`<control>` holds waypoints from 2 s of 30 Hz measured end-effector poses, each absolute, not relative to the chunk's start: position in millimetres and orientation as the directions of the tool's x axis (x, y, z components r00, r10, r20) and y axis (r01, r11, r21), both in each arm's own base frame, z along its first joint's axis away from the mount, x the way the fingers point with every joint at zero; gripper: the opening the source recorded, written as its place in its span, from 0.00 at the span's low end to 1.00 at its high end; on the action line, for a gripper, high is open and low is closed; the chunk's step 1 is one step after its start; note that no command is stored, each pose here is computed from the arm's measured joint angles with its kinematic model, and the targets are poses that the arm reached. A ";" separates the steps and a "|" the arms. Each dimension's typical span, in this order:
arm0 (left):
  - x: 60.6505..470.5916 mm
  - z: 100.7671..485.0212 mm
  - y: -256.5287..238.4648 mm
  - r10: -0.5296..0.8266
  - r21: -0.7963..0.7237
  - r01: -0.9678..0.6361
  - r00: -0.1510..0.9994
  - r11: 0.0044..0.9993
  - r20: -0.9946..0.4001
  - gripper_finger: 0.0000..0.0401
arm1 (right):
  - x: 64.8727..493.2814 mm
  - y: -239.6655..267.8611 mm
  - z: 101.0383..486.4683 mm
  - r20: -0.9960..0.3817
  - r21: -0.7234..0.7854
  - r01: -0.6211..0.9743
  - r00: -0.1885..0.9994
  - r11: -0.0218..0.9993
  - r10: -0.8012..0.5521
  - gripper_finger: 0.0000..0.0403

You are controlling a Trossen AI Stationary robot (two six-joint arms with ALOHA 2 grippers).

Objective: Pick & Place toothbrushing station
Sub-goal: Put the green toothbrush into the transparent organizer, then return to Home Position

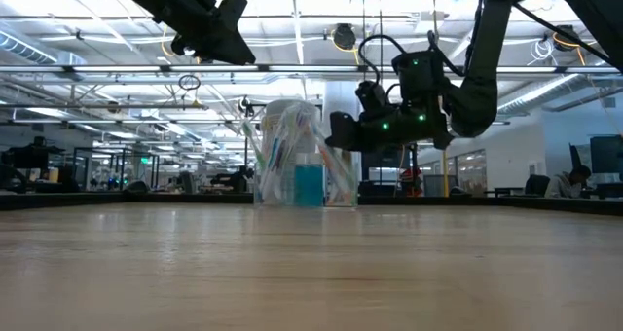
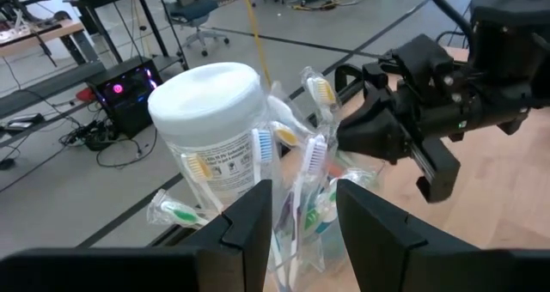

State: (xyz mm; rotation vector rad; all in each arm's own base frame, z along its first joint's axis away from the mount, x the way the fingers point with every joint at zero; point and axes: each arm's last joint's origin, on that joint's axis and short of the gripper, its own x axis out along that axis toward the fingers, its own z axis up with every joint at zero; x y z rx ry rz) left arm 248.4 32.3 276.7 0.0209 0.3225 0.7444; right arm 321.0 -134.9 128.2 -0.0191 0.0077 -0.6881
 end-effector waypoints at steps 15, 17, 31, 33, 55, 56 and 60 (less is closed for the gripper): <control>248.1 276.1 32.3 0.670 0.178 -0.649 0.685 0.740 -0.286 0.34 | 314.0 -117.7 141.2 -0.023 -0.081 0.709 0.701 0.700 -0.713 0.02; 248.1 276.1 32.3 0.670 0.178 -0.649 0.685 0.740 -0.286 0.34 | 313.2 -110.3 142.6 -0.050 -0.117 0.717 0.687 0.687 -0.725 0.02; 248.1 276.1 32.3 0.670 0.178 -0.649 0.685 0.740 -0.286 0.34 | 311.0 -97.9 130.9 -0.214 -0.231 0.697 0.645 0.679 -0.734 0.02; 248.1 276.1 32.3 0.670 0.178 -0.649 0.685 0.740 -0.286 0.34 | 311.0 -98.6 131.4 -0.209 -0.249 0.692 0.645 0.678 -0.735 0.02; 247.8 275.3 32.2 0.669 0.227 -0.630 0.683 0.743 -0.293 0.34 | 288.1 -89.0 190.2 -0.227 -0.319 0.655 0.649 0.685 -0.726 0.30; 247.7 274.8 31.7 0.668 0.235 -0.625 0.683 0.744 -0.297 0.34 | 285.3 -86.7 194.5 -0.235 -0.324 0.647 0.651 0.690 -0.722 0.31; 246.9 272.6 28.3 0.658 0.313 -0.579 0.683 0.752 -0.317 0.34 | 271.8 -73.6 214.4 -0.259 -0.355 0.604 0.670 0.714 -0.696 0.33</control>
